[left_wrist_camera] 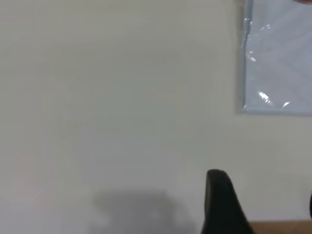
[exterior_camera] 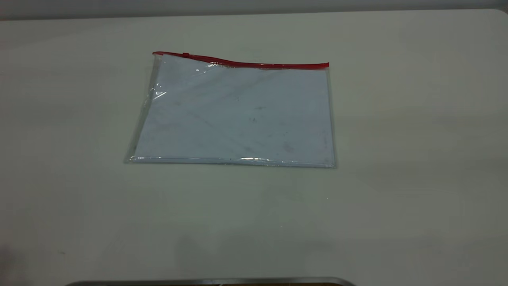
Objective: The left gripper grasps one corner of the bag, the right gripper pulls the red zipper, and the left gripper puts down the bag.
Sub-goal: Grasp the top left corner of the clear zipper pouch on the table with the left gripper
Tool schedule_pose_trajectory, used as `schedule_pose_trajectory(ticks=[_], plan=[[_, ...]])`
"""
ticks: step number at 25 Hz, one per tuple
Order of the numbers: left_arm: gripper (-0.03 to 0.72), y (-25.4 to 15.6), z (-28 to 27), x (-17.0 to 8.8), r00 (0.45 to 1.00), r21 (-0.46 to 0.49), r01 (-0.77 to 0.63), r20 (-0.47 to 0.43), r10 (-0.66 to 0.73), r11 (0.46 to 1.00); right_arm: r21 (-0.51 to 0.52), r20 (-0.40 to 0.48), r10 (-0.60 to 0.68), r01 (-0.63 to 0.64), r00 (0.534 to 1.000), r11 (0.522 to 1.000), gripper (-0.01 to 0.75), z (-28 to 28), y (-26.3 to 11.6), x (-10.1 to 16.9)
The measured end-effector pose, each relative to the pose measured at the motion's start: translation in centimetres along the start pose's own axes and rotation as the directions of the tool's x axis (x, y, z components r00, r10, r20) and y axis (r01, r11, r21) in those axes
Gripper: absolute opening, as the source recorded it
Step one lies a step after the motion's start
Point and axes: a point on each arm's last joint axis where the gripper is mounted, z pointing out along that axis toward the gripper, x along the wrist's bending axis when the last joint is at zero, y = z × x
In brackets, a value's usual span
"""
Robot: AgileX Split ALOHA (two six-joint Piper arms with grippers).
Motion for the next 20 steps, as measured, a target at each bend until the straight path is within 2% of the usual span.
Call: schedule_pose_trajectory(ticks=[4,10,16,20], plan=[[0.552,3.5,3.8,-0.4,1.000,0.040,0.018,0.021,-0.019,0.999,0.058,-0.014,0.018,-0.017,1.000,0.998,0.566,1.8,1.5,0.1],[0.564,6.6,9.8,-1.1,0.997,0.127,0.017,0.066,-0.026,0.992,0.081,-0.063,0.043,-0.038,0.997,0.996,0.571,4.3,3.5,0.5],[0.565,9.0,16.8,-2.2,0.985,0.240,-0.024,0.169,-0.017,0.971,0.129,-0.129,0.040,-0.023,0.991,0.991,0.572,7.2,4.9,1.0],[0.565,10.3,21.0,-2.8,0.972,0.276,-0.078,0.234,0.012,0.958,0.184,-0.162,0.030,0.000,0.986,0.983,0.572,9.3,5.4,1.2]])
